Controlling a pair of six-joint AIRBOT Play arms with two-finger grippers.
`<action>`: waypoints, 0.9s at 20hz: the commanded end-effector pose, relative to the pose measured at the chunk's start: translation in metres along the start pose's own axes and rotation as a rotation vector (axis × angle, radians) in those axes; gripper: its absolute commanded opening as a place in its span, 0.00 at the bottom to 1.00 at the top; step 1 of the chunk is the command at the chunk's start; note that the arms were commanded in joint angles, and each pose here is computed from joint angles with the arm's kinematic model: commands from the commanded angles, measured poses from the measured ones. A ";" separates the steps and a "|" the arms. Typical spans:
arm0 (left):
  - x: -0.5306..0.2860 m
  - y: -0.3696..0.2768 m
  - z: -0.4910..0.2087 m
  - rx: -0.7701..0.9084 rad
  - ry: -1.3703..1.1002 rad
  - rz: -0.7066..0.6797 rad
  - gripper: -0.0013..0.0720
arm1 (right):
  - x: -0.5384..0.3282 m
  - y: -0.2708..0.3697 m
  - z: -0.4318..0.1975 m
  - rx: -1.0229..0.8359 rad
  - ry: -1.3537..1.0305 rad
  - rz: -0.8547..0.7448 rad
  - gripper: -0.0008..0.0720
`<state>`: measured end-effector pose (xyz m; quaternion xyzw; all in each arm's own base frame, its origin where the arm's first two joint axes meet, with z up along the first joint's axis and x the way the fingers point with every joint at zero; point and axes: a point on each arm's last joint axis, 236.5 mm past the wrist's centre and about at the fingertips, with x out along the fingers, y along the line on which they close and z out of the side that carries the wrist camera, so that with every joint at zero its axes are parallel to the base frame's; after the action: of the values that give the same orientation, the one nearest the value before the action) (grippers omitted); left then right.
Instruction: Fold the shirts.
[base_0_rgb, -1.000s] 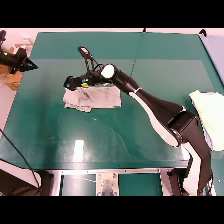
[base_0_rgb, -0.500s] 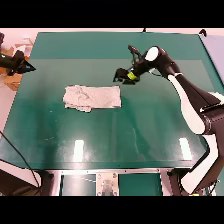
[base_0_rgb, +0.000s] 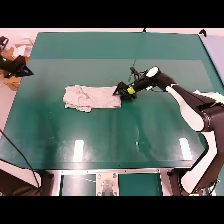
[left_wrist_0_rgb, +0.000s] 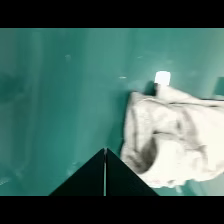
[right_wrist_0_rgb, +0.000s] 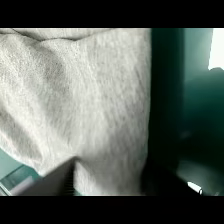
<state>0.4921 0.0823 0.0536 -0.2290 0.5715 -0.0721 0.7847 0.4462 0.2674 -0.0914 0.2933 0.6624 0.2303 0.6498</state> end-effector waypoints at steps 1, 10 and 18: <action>0.004 0.024 -0.010 0.041 0.053 0.165 0.05 | 0.020 0.025 0.006 0.004 -0.025 0.153 0.25; 0.021 -0.017 -0.020 0.101 0.099 0.118 0.05 | -0.256 0.127 0.076 -0.281 -0.465 0.319 0.02; 0.033 -0.046 -0.026 0.083 0.119 0.096 0.05 | -0.504 -0.023 0.080 -0.017 -0.871 0.217 0.02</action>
<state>0.4853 0.0322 0.0393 -0.1577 0.6213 -0.0722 0.7641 0.5358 -0.0157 0.2400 0.3992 0.3209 0.2239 0.8292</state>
